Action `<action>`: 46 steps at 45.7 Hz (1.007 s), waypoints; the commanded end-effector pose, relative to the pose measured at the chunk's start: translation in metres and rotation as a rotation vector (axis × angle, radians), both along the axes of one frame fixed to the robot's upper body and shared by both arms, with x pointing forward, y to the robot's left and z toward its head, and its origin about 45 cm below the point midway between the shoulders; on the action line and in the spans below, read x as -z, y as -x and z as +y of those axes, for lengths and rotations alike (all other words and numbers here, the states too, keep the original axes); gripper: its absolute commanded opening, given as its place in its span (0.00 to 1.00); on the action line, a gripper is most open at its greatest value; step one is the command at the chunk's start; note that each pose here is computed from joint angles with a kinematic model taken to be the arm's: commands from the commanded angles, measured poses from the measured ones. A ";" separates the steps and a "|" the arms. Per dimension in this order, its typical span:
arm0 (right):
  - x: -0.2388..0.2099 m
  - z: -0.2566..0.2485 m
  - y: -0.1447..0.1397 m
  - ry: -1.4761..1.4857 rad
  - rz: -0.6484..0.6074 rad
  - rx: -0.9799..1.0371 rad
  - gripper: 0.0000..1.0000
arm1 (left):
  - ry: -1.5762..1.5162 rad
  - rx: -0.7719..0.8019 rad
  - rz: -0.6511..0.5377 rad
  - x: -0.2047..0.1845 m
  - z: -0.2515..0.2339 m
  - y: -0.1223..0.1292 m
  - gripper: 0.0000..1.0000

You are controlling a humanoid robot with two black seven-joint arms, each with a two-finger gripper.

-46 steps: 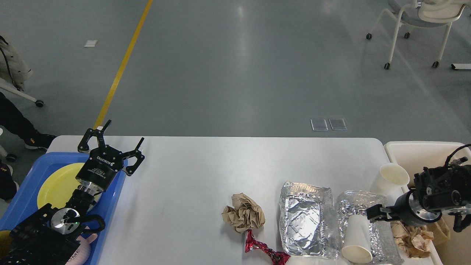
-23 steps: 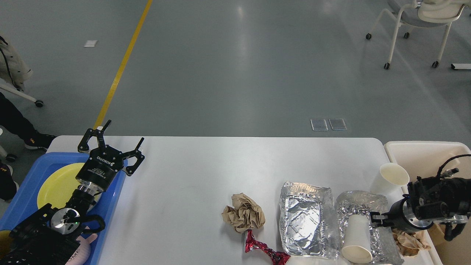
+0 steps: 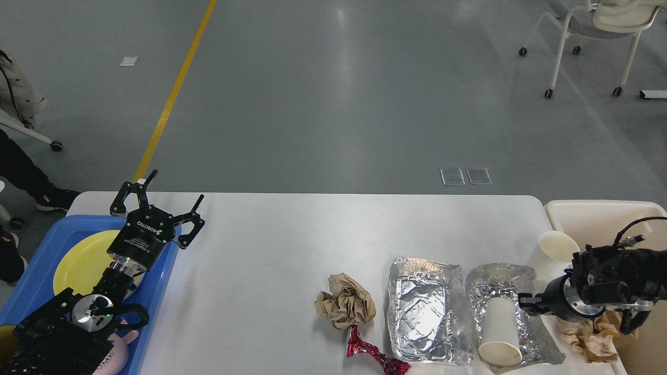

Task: Tidy desktop
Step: 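Grasp the crumpled foil packet and drop it into the white bin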

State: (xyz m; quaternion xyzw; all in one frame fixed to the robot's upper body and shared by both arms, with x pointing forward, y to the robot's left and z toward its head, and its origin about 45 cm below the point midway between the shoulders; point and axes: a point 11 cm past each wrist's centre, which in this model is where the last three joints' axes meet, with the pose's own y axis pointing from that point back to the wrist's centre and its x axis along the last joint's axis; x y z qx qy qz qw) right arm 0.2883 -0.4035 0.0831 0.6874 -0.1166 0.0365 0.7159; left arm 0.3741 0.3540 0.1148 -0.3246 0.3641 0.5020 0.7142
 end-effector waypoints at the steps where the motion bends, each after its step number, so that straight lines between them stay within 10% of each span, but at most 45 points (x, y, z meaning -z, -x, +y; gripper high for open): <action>1: -0.031 -0.008 -0.012 -0.015 -0.014 0.037 0.00 | 0.000 0.001 0.000 0.000 0.000 0.000 0.99; 25: -0.301 -0.010 -0.052 -0.183 -0.001 0.072 0.00 | 0.001 -0.001 0.001 0.000 0.000 0.000 0.99; 46: -0.293 -0.144 -0.051 0.074 -0.098 0.228 0.00 | 0.000 -0.002 0.002 0.001 0.001 0.001 0.99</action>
